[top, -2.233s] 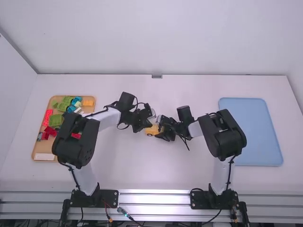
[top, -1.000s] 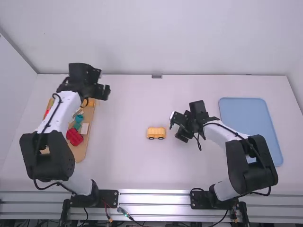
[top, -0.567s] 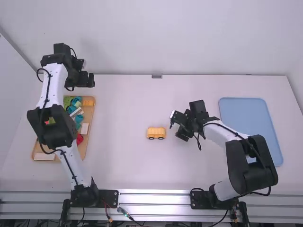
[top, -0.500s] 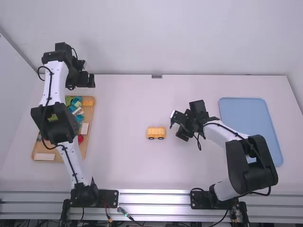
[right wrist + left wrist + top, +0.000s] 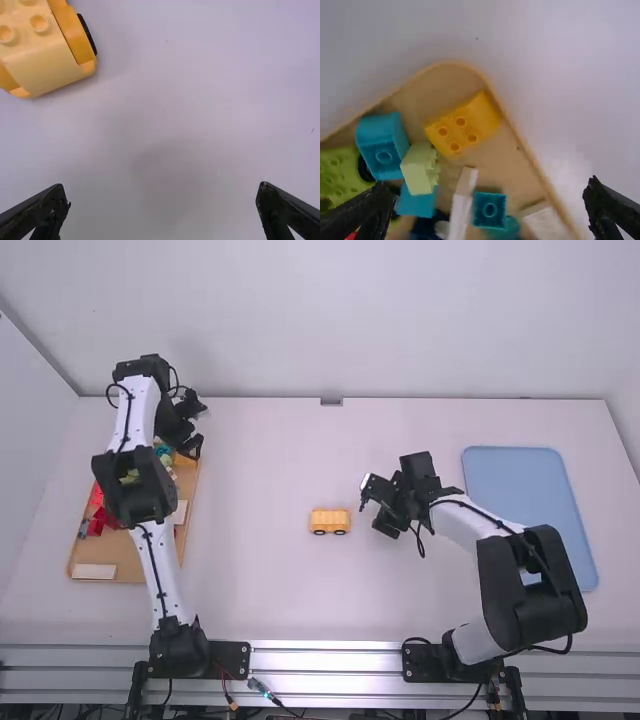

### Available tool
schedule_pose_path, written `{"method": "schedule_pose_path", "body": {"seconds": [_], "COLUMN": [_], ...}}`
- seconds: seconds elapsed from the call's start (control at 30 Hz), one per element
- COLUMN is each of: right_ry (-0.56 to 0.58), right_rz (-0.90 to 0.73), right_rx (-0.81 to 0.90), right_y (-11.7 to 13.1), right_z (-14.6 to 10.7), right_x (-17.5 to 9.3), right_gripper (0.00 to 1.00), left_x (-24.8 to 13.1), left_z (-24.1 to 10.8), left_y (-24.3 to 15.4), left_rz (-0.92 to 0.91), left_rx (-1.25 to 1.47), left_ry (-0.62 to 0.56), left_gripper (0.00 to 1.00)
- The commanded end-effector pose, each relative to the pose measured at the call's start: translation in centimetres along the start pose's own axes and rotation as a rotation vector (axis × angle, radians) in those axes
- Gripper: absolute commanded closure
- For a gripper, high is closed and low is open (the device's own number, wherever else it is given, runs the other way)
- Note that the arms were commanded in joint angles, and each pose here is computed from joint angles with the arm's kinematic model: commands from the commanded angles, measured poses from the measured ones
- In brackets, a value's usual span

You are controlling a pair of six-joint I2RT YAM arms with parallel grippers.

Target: Assemble lego blocks to make yellow taxi

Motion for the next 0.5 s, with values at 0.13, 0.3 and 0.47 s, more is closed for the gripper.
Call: {"method": "schedule_pose_path", "body": {"seconds": [0.13,0.3,0.47], "right_ry": [-0.003,-0.005,-0.008], "right_rz": [-0.003,-0.011,-0.014], "right_rx": [0.004,0.055,0.084], "right_y": [0.1,-0.1,-0.1], "right_z": [0.0,0.1,0.1], "right_x": [-0.3,-0.3,-0.3], "right_gripper": [0.01,0.01,0.01], "left_x": [1.6,2.5,3.2], "left_z": [-1.8,-0.5,0.0], "left_y": [1.3,2.9,2.3], "left_rz": [0.026,0.118,0.089], "left_rx": [0.529,0.632,0.718], "left_ry": [0.099,0.057,0.005], "left_gripper": [0.18,0.09,0.04]}}
Point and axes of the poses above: each hand's point on the last joint's axis, 136 mm out from that joint toward the fingers, its own x axis out along the fingers, its own y axis along the line the jaws close on, z = x × y, the point moved 5 cm from there along -x, back along the fingers, and after that the axes turned 9 degrees about x, right-handed, at the moved point
